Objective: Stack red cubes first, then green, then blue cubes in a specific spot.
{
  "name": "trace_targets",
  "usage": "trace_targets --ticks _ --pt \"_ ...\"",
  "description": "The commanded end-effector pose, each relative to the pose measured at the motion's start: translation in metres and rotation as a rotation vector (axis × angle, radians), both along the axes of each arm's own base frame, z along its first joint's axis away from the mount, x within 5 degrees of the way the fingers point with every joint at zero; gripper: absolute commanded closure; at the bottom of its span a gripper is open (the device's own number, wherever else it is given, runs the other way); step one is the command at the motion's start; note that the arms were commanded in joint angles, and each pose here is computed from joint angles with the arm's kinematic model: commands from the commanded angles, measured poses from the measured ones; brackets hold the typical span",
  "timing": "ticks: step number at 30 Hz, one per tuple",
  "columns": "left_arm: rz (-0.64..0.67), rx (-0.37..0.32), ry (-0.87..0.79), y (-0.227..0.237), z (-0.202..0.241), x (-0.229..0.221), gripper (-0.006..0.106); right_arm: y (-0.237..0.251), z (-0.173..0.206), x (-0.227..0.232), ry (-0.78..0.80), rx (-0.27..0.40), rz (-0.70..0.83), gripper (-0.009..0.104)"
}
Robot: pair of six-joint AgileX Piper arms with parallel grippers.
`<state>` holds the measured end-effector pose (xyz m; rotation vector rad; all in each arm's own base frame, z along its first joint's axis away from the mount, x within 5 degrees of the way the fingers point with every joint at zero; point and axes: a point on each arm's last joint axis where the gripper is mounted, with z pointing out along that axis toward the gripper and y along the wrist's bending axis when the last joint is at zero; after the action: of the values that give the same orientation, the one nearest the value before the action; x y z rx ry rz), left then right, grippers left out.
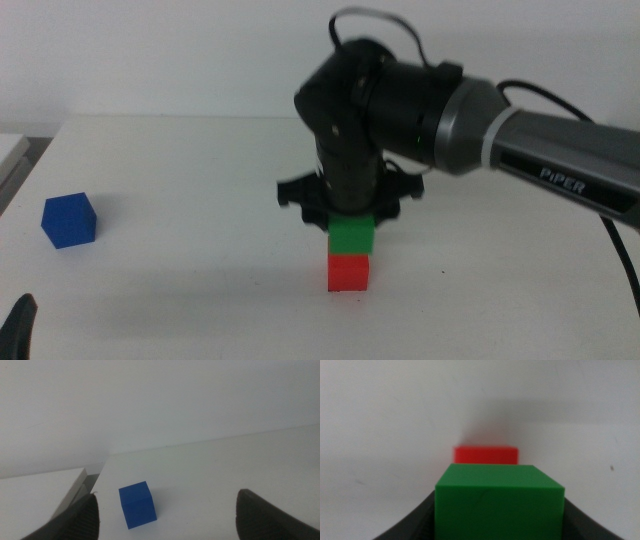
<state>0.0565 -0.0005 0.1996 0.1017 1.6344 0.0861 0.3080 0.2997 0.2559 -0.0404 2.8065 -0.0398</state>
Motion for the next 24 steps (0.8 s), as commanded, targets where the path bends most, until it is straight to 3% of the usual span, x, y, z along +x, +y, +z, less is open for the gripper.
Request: trace_targets --ticks 1,9,16,24 --pt "0.001 -0.003 -0.014 0.000 0.001 0.000 0.007 -0.006 -0.005 -0.004 0.009 -0.036 -0.020 0.088" --pt "0.001 0.000 -0.014 0.000 0.001 0.000 0.007 -0.007 -0.016 -0.003 0.005 -0.051 -0.039 0.088" --pt "0.001 -0.002 -0.014 0.000 0.001 0.000 0.007 0.001 -0.022 0.000 -0.009 0.000 -0.021 0.088" --pt "0.001 -0.002 -0.014 0.000 0.001 0.000 0.007 0.002 -0.032 0.004 -0.007 -0.024 -0.018 0.088"
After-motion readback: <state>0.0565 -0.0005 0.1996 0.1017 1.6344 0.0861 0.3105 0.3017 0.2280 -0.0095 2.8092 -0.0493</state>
